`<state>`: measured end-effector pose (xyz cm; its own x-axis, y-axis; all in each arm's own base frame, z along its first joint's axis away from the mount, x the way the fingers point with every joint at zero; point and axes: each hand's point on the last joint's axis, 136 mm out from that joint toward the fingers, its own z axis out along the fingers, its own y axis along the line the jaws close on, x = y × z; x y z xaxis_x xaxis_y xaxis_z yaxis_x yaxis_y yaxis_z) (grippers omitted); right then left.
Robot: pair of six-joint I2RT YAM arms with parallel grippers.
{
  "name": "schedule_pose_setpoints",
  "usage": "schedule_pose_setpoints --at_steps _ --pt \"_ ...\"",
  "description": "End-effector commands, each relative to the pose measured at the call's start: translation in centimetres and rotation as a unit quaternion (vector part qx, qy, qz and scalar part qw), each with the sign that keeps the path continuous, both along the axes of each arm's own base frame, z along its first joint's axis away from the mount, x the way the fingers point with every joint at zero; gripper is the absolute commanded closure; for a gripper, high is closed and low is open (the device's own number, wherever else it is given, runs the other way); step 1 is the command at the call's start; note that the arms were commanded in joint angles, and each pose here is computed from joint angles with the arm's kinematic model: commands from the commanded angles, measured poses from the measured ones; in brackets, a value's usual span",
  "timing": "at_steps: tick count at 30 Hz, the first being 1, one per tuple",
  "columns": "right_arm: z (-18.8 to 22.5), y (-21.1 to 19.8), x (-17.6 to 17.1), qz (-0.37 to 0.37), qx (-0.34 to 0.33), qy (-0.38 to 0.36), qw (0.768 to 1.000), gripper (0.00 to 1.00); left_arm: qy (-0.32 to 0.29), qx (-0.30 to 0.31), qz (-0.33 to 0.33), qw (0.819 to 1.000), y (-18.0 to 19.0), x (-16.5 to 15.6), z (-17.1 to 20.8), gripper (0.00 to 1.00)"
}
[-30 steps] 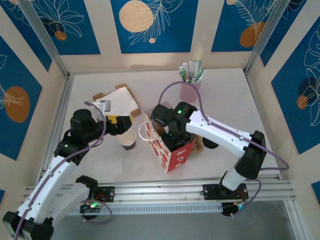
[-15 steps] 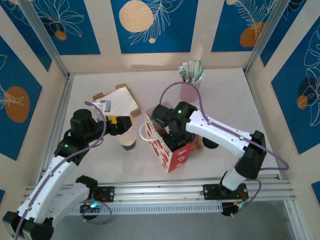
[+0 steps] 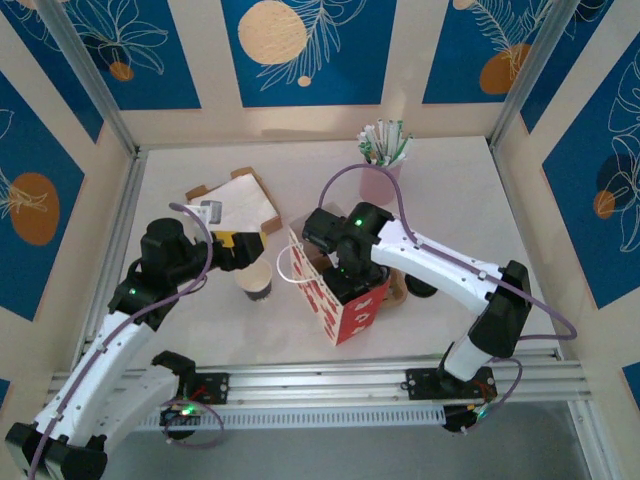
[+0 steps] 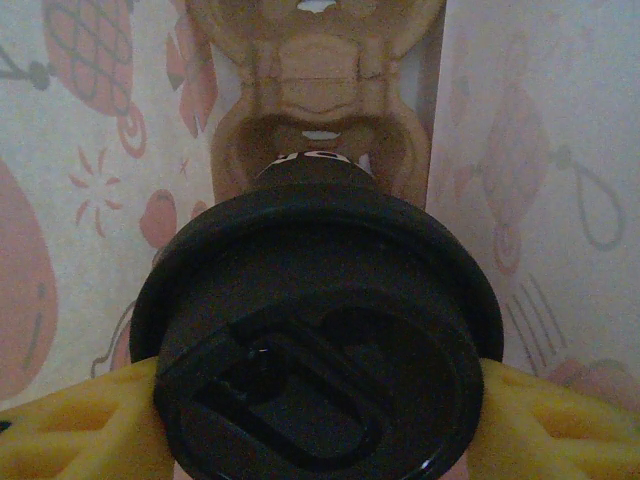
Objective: Pack the takeout coffee
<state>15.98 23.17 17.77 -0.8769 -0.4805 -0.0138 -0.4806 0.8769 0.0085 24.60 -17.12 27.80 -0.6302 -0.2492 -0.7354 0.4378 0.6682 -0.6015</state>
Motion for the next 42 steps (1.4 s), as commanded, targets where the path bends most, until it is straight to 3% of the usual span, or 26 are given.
schedule_pose_setpoints --at_steps 1,42 --pt "0.3 -0.1 -0.5 -0.004 0.001 0.018 1.000 0.42 -0.014 -0.011 -0.007 1.000 -0.3 0.2 0.9 0.01" --pt "-1.0 0.5 0.5 0.002 0.027 0.002 1.000 0.42 -0.013 -0.013 -0.007 1.000 -0.3 0.1 0.8 0.01"
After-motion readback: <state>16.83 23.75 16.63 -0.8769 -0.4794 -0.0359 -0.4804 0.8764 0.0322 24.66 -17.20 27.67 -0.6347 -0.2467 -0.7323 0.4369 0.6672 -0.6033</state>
